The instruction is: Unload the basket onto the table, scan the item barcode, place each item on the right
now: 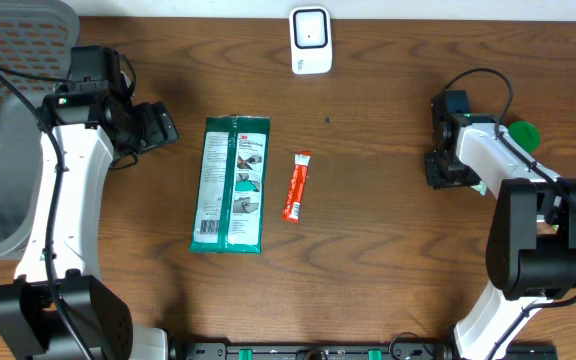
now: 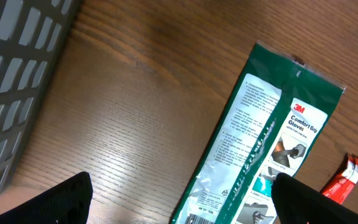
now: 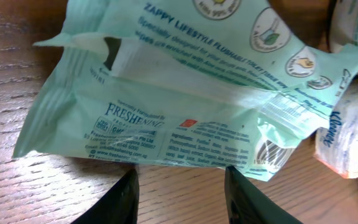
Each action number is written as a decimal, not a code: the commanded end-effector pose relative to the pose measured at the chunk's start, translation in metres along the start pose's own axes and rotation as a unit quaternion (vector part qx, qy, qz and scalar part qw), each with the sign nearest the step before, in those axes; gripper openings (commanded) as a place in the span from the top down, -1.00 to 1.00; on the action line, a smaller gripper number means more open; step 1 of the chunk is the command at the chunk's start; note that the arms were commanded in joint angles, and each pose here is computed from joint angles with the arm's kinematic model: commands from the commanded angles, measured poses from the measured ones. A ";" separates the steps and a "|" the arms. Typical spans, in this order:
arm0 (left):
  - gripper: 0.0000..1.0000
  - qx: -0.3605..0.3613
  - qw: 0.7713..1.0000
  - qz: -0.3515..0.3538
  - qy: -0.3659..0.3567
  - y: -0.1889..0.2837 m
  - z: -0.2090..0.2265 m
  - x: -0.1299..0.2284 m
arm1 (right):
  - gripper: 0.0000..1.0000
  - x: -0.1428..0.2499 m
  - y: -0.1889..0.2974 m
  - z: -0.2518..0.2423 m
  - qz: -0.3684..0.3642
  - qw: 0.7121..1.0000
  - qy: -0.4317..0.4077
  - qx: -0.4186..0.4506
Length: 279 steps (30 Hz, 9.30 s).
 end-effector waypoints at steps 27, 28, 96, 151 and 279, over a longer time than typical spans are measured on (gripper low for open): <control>-0.85 -0.002 1.000 0.003 -0.001 -0.001 0.002 0.000 | -0.98 -0.006 0.114 0.119 0.064 0.865 0.004 -0.497; -0.85 -0.002 1.000 0.003 -0.001 -0.001 0.002 0.000 | -0.99 -0.005 0.118 0.128 0.060 0.863 0.007 -0.502; -0.85 -0.002 1.000 0.003 -0.001 -0.001 0.002 0.000 | 0.98 0.058 0.091 0.279 -0.144 0.955 0.019 -0.260; -0.85 -0.002 1.000 0.003 -0.001 -0.001 0.002 0.000 | 0.45 0.105 0.119 0.202 0.085 0.938 0.296 -0.157; -0.85 -0.002 1.000 0.003 -0.001 -0.001 0.002 0.000 | 0.70 0.148 0.072 0.209 0.034 0.937 0.322 -0.135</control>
Point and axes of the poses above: each gripper's point midway between its finger pads, its own y axis back along the fingers, its own z axis along the line the jaws close on, x = y × z, the point moved 8 cm from there along y, back along the fingers, and after that the axes turned 11 degrees about -y, right-handed, at the moved point
